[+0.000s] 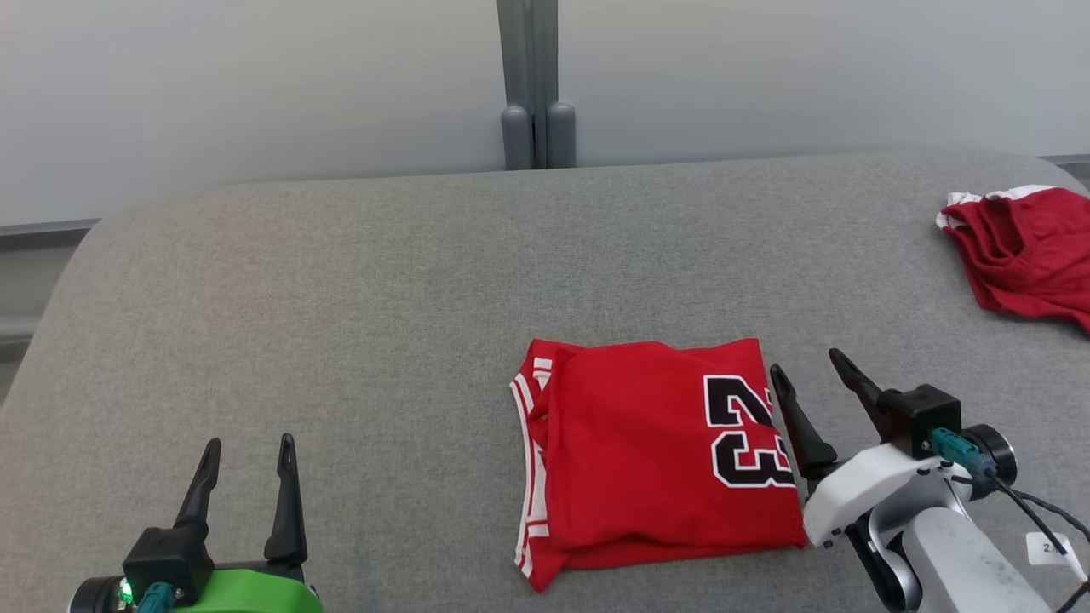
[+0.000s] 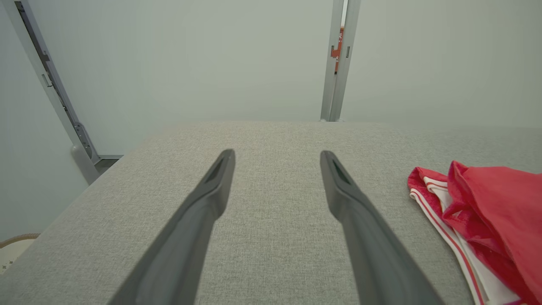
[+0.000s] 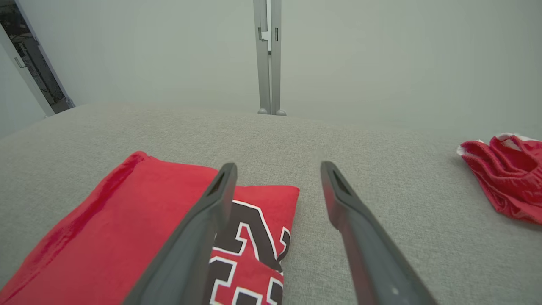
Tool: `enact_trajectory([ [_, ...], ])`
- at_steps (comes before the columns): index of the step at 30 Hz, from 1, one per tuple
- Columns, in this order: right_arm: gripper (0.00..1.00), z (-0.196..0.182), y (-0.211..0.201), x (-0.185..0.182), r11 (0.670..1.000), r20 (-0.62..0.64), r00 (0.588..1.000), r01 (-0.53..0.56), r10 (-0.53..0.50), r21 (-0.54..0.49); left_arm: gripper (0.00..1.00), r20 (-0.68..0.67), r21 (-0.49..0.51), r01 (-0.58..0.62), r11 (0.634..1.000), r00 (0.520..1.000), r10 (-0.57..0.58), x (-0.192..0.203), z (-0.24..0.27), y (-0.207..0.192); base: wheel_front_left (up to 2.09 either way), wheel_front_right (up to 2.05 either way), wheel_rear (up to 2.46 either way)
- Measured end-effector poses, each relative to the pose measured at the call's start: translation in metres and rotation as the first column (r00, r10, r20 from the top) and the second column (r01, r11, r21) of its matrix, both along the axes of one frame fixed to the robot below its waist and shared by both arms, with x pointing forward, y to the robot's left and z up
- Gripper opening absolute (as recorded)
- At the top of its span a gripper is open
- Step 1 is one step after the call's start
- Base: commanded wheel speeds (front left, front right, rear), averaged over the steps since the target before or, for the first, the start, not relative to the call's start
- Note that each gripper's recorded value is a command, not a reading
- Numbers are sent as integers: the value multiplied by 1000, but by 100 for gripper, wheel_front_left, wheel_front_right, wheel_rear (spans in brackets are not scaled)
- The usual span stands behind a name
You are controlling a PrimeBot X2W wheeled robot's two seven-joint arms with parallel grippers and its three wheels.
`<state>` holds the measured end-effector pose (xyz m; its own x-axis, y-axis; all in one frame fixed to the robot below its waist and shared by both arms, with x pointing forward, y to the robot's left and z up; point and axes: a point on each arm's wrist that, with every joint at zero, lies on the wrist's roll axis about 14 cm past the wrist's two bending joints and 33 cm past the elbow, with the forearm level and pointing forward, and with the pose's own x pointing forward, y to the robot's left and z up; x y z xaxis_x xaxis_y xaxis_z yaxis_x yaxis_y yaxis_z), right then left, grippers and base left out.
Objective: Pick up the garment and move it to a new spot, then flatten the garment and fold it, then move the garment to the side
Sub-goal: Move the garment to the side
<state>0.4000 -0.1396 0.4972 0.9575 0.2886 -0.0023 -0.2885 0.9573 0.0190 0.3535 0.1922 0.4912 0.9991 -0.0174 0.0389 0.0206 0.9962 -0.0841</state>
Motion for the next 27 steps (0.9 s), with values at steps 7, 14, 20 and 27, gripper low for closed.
enact_trajectory([
  [7,100,-43,5,15,1000,-143,990,-14,11,-18,100,-25,0,-12,1000,1000,12,3,-8,3,0,0,0],
  [14,100,-90,13,13,999,-296,955,-24,17,-22,100,-51,0,-28,1000,998,28,9,-16,7,0,0,0],
  [20,100,-119,18,4,1000,-389,921,-26,18,-14,100,-61,-3,-27,1000,998,27,13,-19,5,0,0,0],
  [27,0,-125,31,8,999,-416,908,-47,50,18,100,-70,-13,-28,1000,997,27,17,-22,2,0,0,0],
])
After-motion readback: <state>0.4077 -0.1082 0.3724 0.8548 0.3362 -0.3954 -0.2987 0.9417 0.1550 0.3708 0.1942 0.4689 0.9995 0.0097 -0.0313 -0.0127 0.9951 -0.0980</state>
